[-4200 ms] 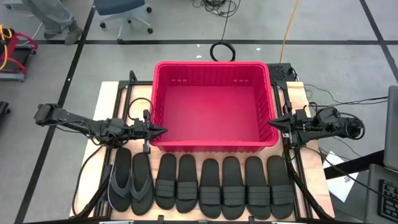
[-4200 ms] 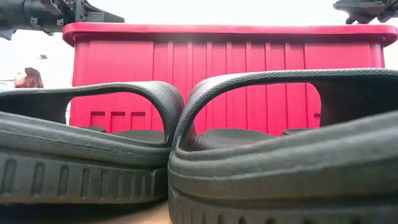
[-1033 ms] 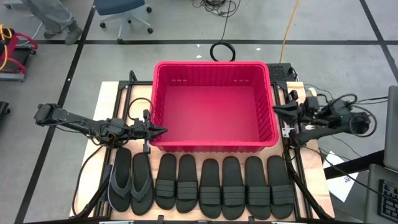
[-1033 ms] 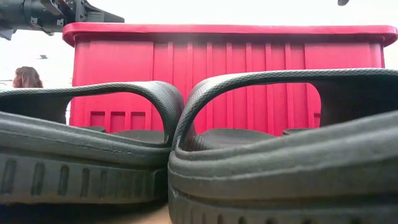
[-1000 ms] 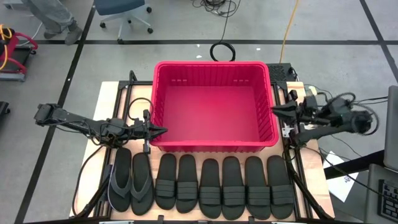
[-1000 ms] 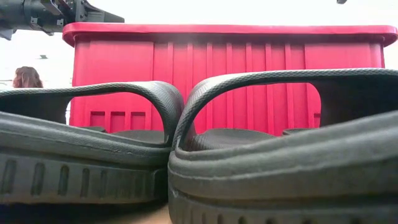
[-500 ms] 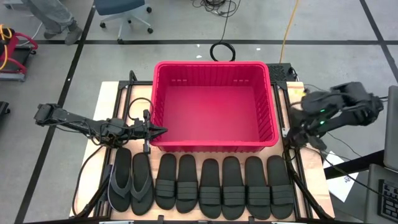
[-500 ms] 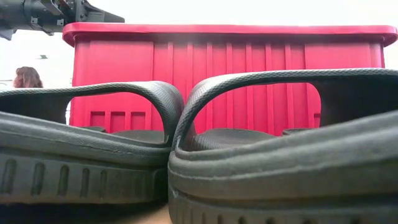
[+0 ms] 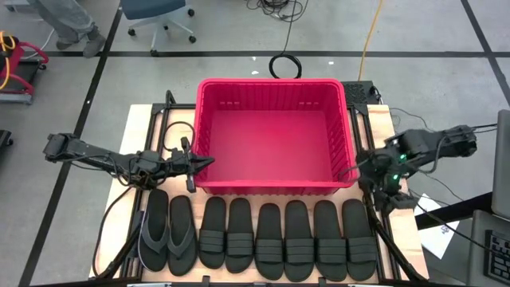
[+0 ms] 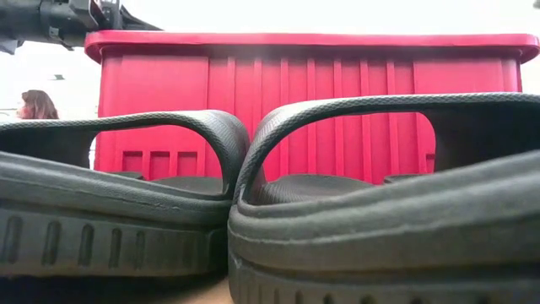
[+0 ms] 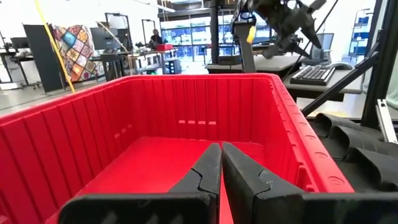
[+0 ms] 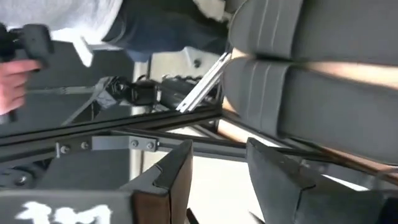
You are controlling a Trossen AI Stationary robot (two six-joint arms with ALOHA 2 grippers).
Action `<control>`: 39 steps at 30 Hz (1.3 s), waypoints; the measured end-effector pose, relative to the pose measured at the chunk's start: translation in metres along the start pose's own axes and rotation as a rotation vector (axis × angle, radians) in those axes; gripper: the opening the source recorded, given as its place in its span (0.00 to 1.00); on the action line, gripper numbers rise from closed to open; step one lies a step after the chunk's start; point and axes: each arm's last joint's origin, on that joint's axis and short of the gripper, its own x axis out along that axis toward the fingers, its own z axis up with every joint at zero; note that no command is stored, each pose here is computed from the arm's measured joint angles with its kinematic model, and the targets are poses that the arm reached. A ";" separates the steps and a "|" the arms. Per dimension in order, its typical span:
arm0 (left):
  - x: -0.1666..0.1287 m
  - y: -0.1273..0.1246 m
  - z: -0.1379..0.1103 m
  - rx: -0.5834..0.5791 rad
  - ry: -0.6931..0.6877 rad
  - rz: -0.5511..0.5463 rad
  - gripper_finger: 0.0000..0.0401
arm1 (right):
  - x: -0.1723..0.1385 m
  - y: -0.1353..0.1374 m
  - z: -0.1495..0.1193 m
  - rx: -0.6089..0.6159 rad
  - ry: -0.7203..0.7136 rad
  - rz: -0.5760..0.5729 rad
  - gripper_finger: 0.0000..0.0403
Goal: Pick and place slides into bin
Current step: Put the black slide into the red bin
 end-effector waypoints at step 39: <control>0.000 0.000 -0.001 -0.021 0.022 -0.002 0.05 | 0.159 -0.088 -0.022 0.151 -0.026 0.074 0.37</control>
